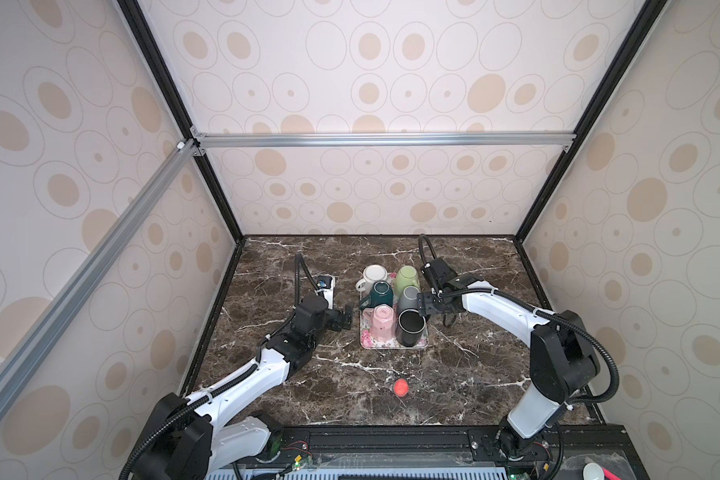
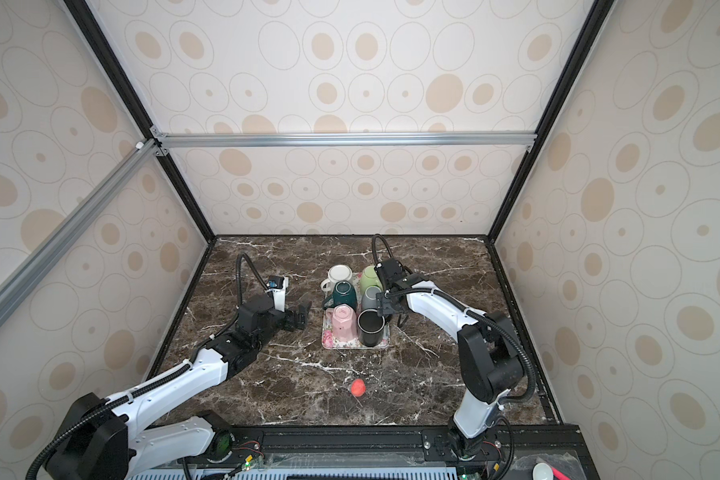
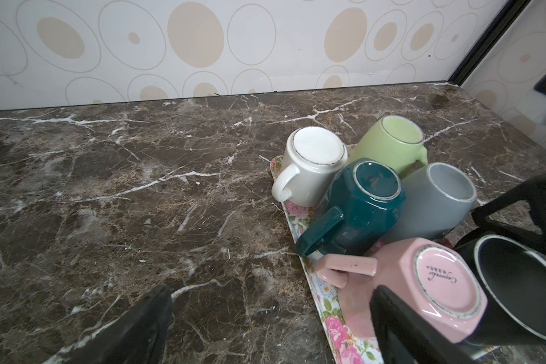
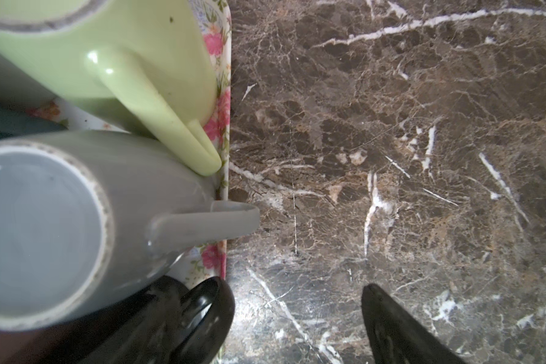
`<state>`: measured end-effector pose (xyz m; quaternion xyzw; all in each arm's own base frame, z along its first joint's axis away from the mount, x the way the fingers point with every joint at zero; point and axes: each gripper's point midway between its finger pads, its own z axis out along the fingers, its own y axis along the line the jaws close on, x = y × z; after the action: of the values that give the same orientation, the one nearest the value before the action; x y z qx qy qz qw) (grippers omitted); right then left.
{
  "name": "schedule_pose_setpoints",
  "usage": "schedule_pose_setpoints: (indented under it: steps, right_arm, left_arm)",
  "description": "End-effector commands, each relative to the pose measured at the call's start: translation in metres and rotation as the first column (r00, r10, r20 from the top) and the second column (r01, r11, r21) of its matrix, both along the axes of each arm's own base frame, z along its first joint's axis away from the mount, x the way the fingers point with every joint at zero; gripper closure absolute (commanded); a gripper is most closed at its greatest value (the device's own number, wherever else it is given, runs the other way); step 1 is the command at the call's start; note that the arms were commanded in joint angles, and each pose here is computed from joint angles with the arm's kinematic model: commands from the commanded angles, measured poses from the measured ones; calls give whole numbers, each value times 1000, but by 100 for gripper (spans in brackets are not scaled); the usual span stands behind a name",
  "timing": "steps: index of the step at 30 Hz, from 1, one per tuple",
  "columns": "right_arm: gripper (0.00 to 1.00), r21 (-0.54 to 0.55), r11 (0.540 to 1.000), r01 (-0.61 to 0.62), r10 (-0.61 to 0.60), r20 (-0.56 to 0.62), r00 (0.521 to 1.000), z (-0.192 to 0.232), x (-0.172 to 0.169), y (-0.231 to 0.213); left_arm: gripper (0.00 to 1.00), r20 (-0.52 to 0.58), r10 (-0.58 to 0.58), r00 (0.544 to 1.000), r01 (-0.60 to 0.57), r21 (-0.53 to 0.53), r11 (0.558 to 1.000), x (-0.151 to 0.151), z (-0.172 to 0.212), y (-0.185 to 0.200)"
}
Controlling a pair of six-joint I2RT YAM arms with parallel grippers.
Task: Turn the mug right side up
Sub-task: 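Lower the right gripper beside the upside-down black mug nearest the robot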
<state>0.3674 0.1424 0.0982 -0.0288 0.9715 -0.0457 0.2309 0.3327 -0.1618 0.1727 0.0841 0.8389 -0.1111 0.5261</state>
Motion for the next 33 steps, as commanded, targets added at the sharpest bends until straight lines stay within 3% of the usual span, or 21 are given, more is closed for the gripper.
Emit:
schedule_pose_setpoints:
  steps: [1,22,33]
  right_arm:
    - [8,-46,999,20,-21,-24,999,-8,-5,-10]
    - [9,18,998,53,-51,-97,994,-26,-67,-26]
    - [12,43,997,-60,64,-104,992,22,-97,-31]
  left_arm:
    - [2,40,17,999,-16,-13,1000,1,11,1]
    - [2,32,12,999,-11,-12,1000,1,6,1]
    - [2,29,15,999,-14,-14,1000,0,4,1]
